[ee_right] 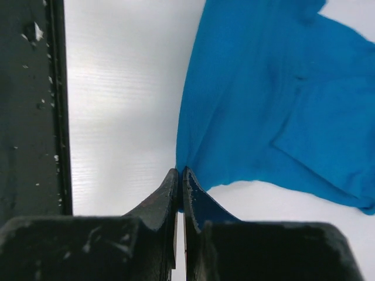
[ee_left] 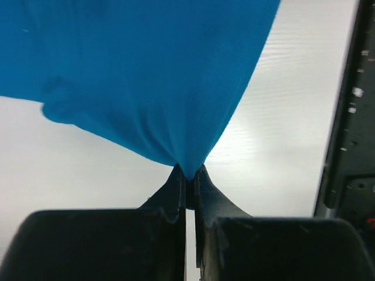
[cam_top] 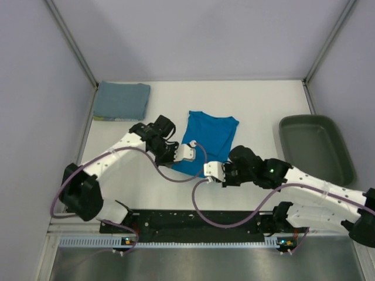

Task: Fold and stack the t-shirts
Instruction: Grab one side of the 2/3 rectangular tshirt with both arms, then fold the long partially folded tshirt into a neat square

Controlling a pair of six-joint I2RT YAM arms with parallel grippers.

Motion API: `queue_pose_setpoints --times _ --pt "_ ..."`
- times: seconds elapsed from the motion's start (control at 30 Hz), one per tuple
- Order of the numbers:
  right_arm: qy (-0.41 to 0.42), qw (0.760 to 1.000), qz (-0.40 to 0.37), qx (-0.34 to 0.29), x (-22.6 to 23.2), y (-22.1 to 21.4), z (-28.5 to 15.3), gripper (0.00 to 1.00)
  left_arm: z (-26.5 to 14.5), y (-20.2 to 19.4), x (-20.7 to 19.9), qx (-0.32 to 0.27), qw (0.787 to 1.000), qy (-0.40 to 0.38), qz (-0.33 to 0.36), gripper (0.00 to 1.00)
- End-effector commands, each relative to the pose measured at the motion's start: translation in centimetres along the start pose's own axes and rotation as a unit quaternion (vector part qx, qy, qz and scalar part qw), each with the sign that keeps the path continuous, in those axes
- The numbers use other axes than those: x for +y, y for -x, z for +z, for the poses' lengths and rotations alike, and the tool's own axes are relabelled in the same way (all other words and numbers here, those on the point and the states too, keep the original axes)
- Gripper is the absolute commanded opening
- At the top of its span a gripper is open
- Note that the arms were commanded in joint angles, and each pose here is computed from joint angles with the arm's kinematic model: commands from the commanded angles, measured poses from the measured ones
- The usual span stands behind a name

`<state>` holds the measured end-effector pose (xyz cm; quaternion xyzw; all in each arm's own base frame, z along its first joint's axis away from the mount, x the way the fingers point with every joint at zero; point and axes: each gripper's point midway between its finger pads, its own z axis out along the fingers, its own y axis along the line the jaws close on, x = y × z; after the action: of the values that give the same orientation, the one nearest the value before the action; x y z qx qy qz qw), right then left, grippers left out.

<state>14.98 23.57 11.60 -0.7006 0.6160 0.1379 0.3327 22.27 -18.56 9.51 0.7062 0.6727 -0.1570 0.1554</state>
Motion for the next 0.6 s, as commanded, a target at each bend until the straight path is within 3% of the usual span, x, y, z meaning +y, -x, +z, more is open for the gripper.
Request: queue_pose_setpoints --times 0.0,0.2,0.43,0.57 --pt "0.015 0.997 0.062 -0.037 1.6 2.4 -4.8 0.00 -5.3 0.7 -4.5 -0.020 0.999 -0.022 -0.019 0.00" --pt "-0.082 0.990 0.103 -0.040 -4.2 2.6 -5.8 0.00 -7.7 3.4 -0.1 -0.042 0.995 0.063 -0.059 0.00" --pt "-0.164 0.968 0.185 -0.043 -13.9 -1.2 -5.0 0.00 -7.2 4.0 11.2 -0.025 0.978 0.121 -0.166 0.00" --pt "-0.172 0.959 0.226 -0.009 -17.1 -4.9 -3.0 0.00 -5.5 3.6 16.1 -0.015 0.971 0.108 -0.214 0.00"
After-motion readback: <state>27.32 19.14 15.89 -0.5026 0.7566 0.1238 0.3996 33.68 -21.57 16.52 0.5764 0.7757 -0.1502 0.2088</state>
